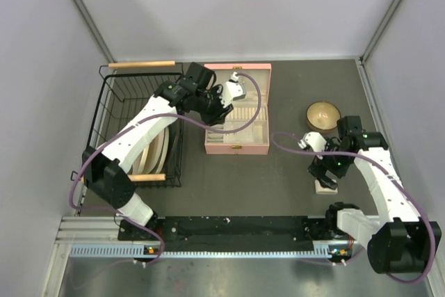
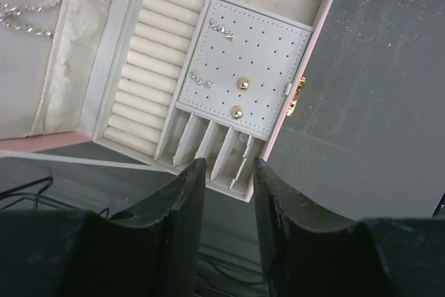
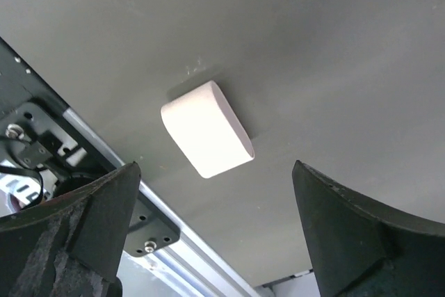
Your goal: Organize the mixed jewelry
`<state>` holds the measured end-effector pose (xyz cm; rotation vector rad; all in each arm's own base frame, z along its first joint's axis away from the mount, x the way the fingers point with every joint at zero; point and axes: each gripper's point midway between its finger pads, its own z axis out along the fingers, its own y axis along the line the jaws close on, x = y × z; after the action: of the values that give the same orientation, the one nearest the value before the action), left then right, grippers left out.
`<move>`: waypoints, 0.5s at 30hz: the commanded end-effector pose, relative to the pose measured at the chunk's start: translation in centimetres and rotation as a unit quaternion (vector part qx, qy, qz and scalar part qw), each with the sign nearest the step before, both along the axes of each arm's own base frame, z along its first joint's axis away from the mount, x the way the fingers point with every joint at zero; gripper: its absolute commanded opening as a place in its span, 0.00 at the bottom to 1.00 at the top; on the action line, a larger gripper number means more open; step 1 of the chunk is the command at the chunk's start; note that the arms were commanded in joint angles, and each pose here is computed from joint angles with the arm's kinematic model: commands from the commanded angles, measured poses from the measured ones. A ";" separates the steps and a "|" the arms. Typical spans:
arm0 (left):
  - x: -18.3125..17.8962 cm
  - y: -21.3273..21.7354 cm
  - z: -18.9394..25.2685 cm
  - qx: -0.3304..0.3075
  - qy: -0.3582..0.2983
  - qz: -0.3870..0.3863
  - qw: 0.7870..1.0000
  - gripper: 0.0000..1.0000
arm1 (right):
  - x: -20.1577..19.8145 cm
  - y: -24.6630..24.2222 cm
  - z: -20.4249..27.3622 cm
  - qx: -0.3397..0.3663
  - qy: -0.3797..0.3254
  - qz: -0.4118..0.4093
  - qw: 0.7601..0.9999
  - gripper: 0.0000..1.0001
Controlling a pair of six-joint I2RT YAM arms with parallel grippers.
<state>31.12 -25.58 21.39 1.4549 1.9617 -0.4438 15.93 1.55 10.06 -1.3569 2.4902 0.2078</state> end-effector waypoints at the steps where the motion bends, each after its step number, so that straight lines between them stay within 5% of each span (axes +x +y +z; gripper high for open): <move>1: 0.4 0.5 2.9 -0.050 -0.016 0.021 0.998 0.39 | 0.1 -0.8 -0.5 -0.020 -0.014 0.035 0.999 0.95; 15: 1.4 2.7 2.5 -0.044 -0.022 0.047 0.998 0.40 | 0.3 -0.8 -4.9 -0.059 -0.003 0.109 0.992 0.99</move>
<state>32.28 -22.97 21.71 1.3367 2.0156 -0.4425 15.38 0.71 6.34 -1.5938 2.4487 0.1758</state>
